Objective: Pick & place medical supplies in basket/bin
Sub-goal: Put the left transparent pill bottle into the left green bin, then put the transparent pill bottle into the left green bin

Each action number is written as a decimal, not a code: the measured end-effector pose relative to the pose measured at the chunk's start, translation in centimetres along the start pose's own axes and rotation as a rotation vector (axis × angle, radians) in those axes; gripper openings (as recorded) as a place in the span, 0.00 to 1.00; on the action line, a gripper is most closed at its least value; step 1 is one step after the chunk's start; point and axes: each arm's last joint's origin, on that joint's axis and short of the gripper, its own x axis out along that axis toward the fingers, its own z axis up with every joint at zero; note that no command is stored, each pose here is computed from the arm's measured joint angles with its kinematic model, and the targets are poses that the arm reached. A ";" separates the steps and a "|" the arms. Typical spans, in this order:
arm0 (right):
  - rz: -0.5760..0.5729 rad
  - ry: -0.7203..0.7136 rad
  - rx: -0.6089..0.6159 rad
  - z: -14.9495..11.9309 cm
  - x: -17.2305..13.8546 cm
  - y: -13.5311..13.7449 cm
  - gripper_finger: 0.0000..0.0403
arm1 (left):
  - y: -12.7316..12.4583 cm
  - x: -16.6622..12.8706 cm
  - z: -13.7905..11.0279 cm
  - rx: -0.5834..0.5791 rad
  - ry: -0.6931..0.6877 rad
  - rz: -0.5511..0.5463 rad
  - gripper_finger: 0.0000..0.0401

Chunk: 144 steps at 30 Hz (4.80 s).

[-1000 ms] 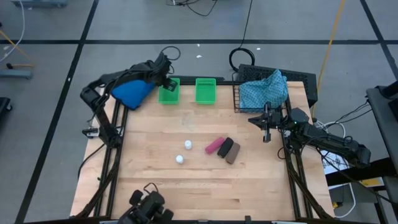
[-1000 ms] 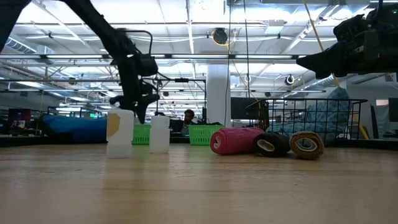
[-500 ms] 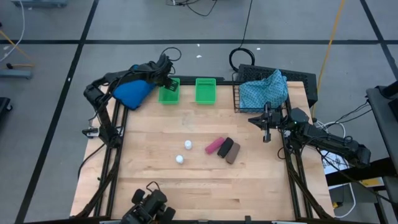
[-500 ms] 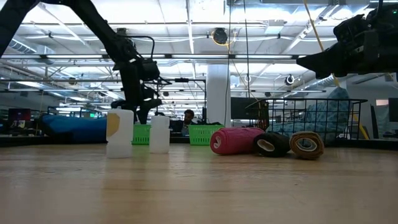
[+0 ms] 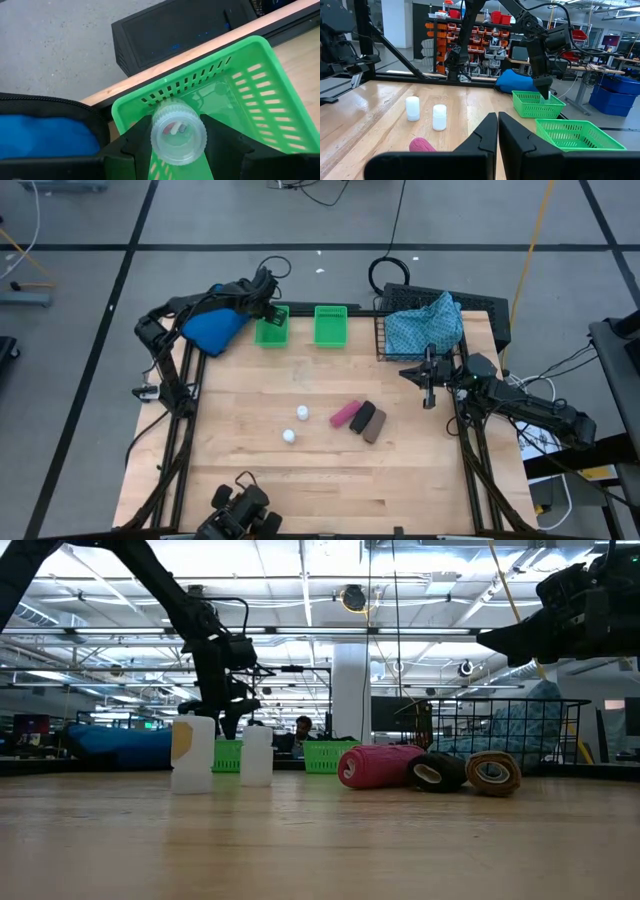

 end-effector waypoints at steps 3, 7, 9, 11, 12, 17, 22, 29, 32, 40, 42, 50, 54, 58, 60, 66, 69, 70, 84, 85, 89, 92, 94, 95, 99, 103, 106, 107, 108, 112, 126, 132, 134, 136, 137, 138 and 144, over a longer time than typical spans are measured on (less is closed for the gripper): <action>0.000 0.000 0.000 0.0 0.0 0.0 0.02 | 0.0 0.0 -0.1 0.001 0.007 0.001 0.39; 0.000 0.000 0.000 0.0 0.0 0.0 0.02 | 0.0 0.0 -0.1 0.000 0.008 0.002 0.39; 0.000 0.000 0.000 0.0 0.0 0.0 0.02 | 0.0 0.0 -0.1 -0.002 0.008 0.002 0.39; 0.000 0.000 0.000 0.0 0.0 0.0 0.02 | 0.0 0.0 -0.1 -0.006 0.010 0.002 0.39; 0.000 0.000 0.000 0.0 0.0 0.0 0.02 | 0.0 0.1 -0.1 -0.006 0.013 0.002 0.39; 0.000 0.000 0.000 0.0 0.0 0.0 0.02 | -0.1 0.8 -0.2 -0.003 0.024 0.010 0.39; 0.000 0.000 0.000 0.0 0.0 0.0 0.02 | -0.2 0.9 -0.2 -0.002 0.020 0.014 0.39; 0.000 0.000 0.000 0.0 0.0 0.0 0.02 | -0.2 0.9 -0.2 -0.014 0.023 0.015 0.46; 0.000 0.000 0.000 0.0 0.0 0.0 0.02 | -0.2 0.9 -0.3 -0.013 0.027 0.014 0.52; 0.000 0.000 0.000 0.0 0.0 0.0 0.02 | -0.2 0.9 -0.2 0.018 0.024 0.013 0.66; 0.000 0.000 0.000 0.0 0.0 0.0 0.02 | -0.3 0.9 -0.2 0.020 0.021 0.012 0.68; 0.000 0.000 0.000 0.0 0.0 0.0 0.02 | -0.3 0.7 -0.1 0.056 0.016 0.010 0.68; 0.000 0.000 0.000 0.0 0.0 0.0 0.02 | -0.3 -0.4 0.2 0.068 -0.023 0.001 0.68; 0.000 0.000 0.000 0.0 0.0 0.0 0.02 | -0.3 -2.7 0.6 0.074 -0.087 -0.018 0.68; 0.000 0.000 0.000 0.0 0.0 0.0 0.02 | -0.4 -4.2 0.8 0.086 -0.125 -0.033 0.68; -0.001 0.000 0.000 0.0 0.0 0.0 0.02 | -2.0 -9.3 0.5 0.149 -0.238 -0.187 0.68; 0.000 0.000 0.000 0.0 0.0 0.0 0.02 | -3.7 -11.2 -0.2 0.237 -0.260 -0.325 0.68; 0.000 0.000 0.000 0.0 0.0 0.0 0.02 | -4.4 -11.7 -0.5 0.269 -0.262 -0.369 0.68; 0.000 0.000 0.000 0.0 0.0 0.0 0.02 | -16.9 -17.0 -9.4 0.911 -0.335 -0.579 0.68; 0.000 0.000 0.000 0.0 0.0 0.0 0.02 | -17.5 -17.7 -10.3 0.969 -0.342 -0.562 0.68; 0.000 0.000 0.000 0.0 0.0 0.0 0.02 | -20.0 -20.1 -13.1 1.118 -0.309 -0.617 0.68; 0.000 0.000 0.000 0.0 0.0 0.0 0.02 | -21.1 -20.3 -14.5 1.108 -0.225 -0.634 0.68; 0.000 0.000 0.000 0.0 0.0 0.0 0.02 | -21.3 -19.8 -15.2 1.094 -0.154 -0.610 0.68; 0.000 0.000 0.000 0.0 0.0 0.0 0.02 | -21.3 -19.4 -15.6 1.085 -0.113 -0.592 0.68; 0.000 0.000 0.000 0.0 0.0 0.0 0.02 | -22.0 -17.7 -16.3 1.037 -0.014 -0.539 0.68; 0.000 0.000 0.000 0.0 0.0 0.0 0.02 | -22.7 -16.2 -16.7 0.983 0.030 -0.495 0.68; 0.000 0.000 0.000 0.0 0.0 0.0 0.02 | -23.2 -15.0 -17.0 0.975 0.067 -0.472 0.68; 0.000 0.000 0.000 0.0 0.0 0.0 0.02 | -23.3 -14.7 -17.2 0.980 0.079 -0.465 0.68; 0.000 0.000 0.000 0.0 0.0 0.0 0.02 | -23.4 -14.4 -17.3 0.981 0.090 -0.458 0.68; 0.000 0.000 0.000 0.0 0.0 0.0 0.02 | -23.6 -13.5 -17.7 0.956 0.126 -0.435 0.68; 0.000 0.003 0.001 0.0 0.0 0.0 0.02 | -23.7 -11.6 -18.1 0.942 0.161 -0.419 0.68; 0.000 0.003 0.001 0.0 0.0 0.0 0.02 | -23.7 -11.2 -18.2 0.938 0.150 -0.426 0.68; 0.000 0.002 0.001 0.0 0.0 0.0 0.02 | -23.6 -11.1 -18.4 0.942 0.155 -0.423 0.68; 0.000 0.003 0.001 0.0 0.0 0.0 0.02 | -23.5 -10.9 -18.5 0.947 0.156 -0.413 0.68; 0.000 0.002 0.001 0.0 0.0 0.0 0.02 | -23.4 -10.8 -18.6 0.948 0.159 -0.408 0.68; 0.000 0.002 0.001 0.0 0.0 0.0 0.02 | -23.3 -10.7 -18.7 0.949 0.161 -0.402 0.68; 0.000 0.002 0.001 0.0 0.0 0.0 0.02 | -23.0 -10.2 -19.1 0.953 0.165 -0.384 0.68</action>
